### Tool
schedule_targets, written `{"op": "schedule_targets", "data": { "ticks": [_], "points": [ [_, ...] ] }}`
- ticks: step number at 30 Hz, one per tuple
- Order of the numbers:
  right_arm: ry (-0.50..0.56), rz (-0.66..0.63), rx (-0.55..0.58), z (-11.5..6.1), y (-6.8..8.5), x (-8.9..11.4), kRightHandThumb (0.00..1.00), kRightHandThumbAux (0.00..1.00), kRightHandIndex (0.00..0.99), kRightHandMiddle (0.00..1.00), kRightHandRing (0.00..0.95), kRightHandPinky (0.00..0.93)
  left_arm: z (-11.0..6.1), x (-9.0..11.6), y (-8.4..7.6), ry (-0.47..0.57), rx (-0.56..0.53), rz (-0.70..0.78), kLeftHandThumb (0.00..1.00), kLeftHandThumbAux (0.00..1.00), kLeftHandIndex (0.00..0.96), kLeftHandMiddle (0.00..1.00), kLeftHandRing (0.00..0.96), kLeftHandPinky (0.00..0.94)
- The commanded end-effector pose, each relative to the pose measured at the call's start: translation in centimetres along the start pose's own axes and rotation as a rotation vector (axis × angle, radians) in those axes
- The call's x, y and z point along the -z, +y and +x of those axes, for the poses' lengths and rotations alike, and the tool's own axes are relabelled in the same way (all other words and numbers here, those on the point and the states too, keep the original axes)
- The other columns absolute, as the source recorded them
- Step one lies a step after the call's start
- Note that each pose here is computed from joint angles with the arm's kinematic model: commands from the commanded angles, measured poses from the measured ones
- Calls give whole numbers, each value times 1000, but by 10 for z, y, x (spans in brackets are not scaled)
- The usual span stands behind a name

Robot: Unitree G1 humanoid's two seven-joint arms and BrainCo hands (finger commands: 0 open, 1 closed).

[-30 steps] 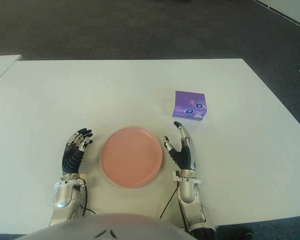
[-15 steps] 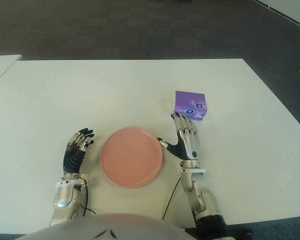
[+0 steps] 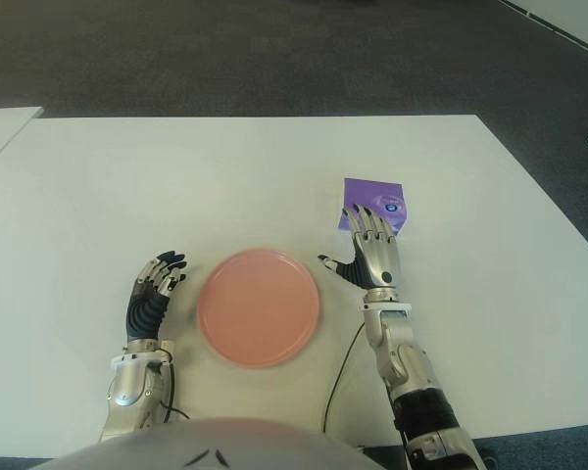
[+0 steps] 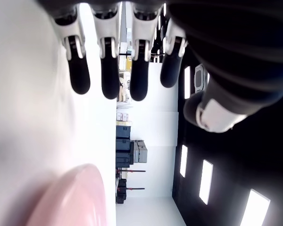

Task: Put the tissue paper into the plate.

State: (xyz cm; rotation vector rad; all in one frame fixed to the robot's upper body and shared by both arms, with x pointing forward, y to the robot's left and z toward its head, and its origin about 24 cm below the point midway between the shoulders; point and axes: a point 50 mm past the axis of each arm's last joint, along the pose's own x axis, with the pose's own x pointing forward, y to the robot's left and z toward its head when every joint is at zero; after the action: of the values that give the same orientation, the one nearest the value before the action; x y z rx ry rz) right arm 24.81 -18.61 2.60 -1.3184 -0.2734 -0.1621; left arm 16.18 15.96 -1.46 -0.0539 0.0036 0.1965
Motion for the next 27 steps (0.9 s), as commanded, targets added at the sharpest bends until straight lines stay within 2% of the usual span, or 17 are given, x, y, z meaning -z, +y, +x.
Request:
{"op": "schedule_targets", "data": {
  "ticks": [1,27],
  "points": [
    [15,-9,-28,8,3,4,458,516,85,92,61,96,-3,6,-4,34,2,-31,235,573,258,285,284,308],
    [47,-53,-64,43,2,21,452,516,63,83,48,86,-3,8,0,43,12,-35,246,569,260,283,285,315]
  ]
}}
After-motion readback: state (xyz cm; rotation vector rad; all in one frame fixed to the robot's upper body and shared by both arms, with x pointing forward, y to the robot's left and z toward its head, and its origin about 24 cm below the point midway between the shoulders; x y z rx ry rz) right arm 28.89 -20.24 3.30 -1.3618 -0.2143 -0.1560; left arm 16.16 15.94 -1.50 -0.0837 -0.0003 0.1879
